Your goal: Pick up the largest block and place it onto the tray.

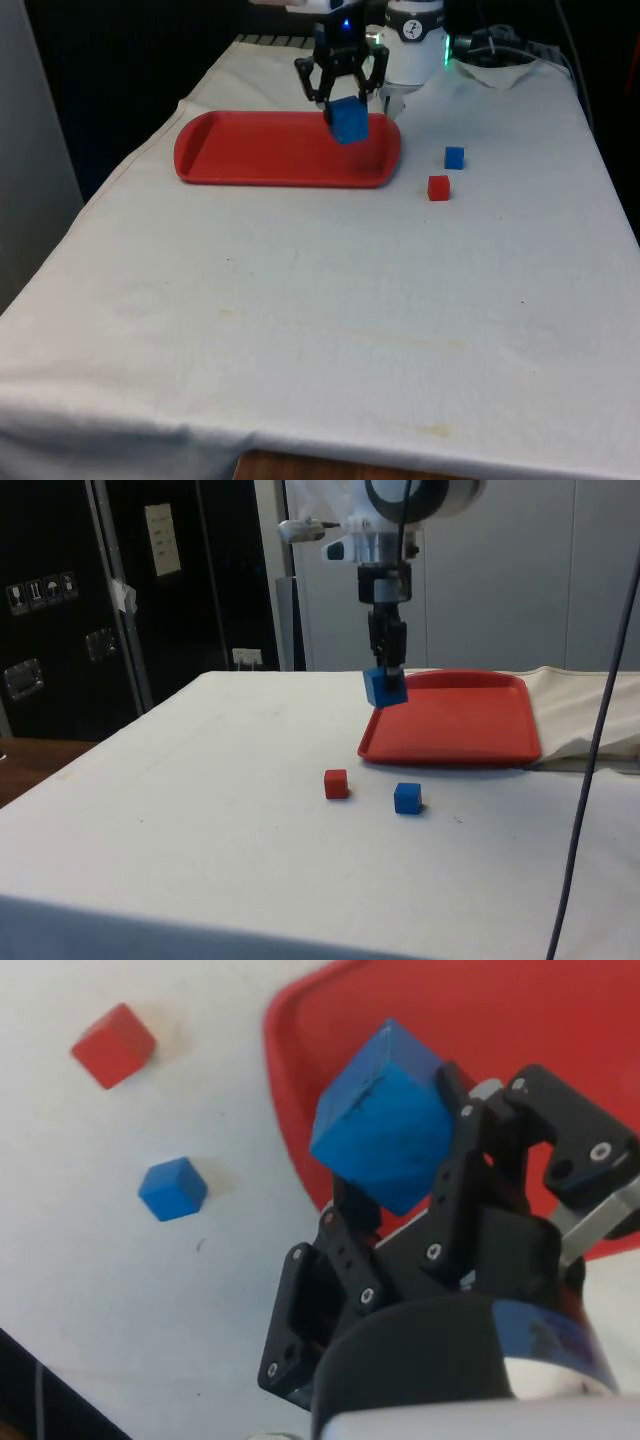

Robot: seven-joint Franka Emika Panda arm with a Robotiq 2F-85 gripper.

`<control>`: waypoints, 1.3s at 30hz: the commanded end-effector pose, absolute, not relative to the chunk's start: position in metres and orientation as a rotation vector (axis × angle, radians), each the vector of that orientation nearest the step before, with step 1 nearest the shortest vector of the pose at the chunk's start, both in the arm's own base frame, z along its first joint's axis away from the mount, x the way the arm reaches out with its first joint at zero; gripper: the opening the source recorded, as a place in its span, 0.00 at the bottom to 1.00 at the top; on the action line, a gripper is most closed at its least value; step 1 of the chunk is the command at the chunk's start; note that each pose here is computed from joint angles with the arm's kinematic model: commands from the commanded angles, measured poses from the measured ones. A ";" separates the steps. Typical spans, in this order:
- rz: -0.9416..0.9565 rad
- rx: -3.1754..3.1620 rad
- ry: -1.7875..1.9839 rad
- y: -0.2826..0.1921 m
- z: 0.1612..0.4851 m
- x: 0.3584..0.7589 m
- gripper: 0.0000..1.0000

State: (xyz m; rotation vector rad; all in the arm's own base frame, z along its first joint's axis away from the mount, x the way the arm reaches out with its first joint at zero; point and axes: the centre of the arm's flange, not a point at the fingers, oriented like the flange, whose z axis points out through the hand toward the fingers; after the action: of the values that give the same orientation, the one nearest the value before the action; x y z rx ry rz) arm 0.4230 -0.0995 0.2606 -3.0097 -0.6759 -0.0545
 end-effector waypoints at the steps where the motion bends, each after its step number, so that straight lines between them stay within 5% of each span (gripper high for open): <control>1: -0.067 -3.013 -0.677 -0.106 0.260 0.419 0.03; 39: 0.055 -3.019 -0.664 -0.218 0.210 0.364 0.03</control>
State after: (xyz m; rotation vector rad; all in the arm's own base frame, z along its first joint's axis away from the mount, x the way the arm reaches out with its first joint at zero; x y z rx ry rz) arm 0.3644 -0.2216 0.2125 -3.0218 -0.6633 0.0789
